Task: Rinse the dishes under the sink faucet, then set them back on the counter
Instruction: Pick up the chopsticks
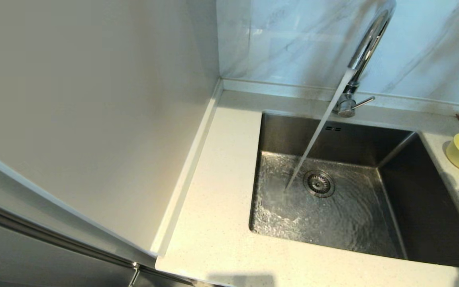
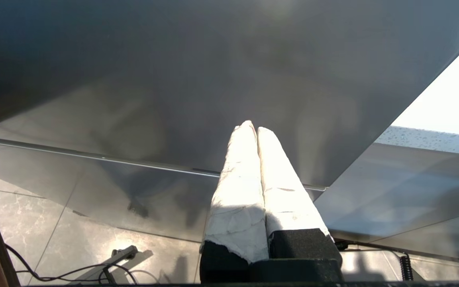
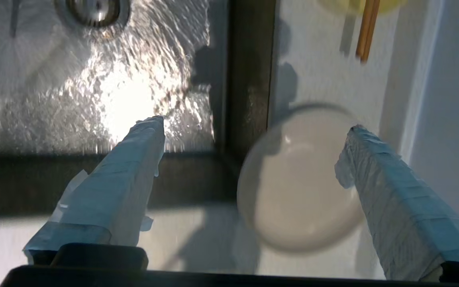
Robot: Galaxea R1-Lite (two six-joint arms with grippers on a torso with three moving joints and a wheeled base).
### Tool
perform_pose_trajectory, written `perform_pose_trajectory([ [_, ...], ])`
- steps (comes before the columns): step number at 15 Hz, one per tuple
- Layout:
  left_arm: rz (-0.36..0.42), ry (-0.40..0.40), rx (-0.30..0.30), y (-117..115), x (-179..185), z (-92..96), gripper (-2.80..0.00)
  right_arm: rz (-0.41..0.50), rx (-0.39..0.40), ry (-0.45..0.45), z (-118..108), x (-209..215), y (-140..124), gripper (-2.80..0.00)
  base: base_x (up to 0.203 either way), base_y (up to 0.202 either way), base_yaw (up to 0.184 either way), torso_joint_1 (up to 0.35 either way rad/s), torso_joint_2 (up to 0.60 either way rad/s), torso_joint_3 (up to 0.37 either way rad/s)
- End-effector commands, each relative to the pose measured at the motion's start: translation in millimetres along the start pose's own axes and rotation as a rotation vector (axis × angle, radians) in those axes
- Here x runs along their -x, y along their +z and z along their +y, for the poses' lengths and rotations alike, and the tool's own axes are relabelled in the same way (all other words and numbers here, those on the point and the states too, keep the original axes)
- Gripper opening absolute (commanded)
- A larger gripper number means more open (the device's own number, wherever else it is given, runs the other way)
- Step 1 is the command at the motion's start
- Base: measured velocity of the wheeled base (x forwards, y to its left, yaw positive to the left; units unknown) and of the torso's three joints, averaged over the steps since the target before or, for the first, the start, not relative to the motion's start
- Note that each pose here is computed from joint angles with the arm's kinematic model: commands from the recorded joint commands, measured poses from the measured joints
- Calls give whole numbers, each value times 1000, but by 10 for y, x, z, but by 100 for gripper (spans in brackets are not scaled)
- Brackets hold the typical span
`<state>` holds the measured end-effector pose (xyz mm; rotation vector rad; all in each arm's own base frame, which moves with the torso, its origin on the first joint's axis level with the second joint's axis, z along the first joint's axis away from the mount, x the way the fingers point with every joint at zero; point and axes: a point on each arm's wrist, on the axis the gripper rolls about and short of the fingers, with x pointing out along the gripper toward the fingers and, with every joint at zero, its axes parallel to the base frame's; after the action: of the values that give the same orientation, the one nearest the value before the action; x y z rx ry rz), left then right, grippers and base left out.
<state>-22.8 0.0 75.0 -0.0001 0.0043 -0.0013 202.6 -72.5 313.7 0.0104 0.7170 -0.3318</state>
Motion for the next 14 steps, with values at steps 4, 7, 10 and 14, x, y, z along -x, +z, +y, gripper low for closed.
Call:
perform_pose_trajectory([
  [4,0,0,0,0,0,0,-280,-25,-194,61,-682,-977,373,0,0,0,0,0,0,0],
  [7,0,0,0,0,0,0,-280,-90,-141,63,-1023,-1225,460,0,0,0,0,0,0,0],
  [10,0,0,0,0,0,0,-280,-171,-79,83,-1240,-1354,540,0,0,0,0,0,0,0],
  [14,0,0,0,0,0,0,-280,-172,18,77,-1360,-1542,517,0,0,0,0,0,0,0],
])
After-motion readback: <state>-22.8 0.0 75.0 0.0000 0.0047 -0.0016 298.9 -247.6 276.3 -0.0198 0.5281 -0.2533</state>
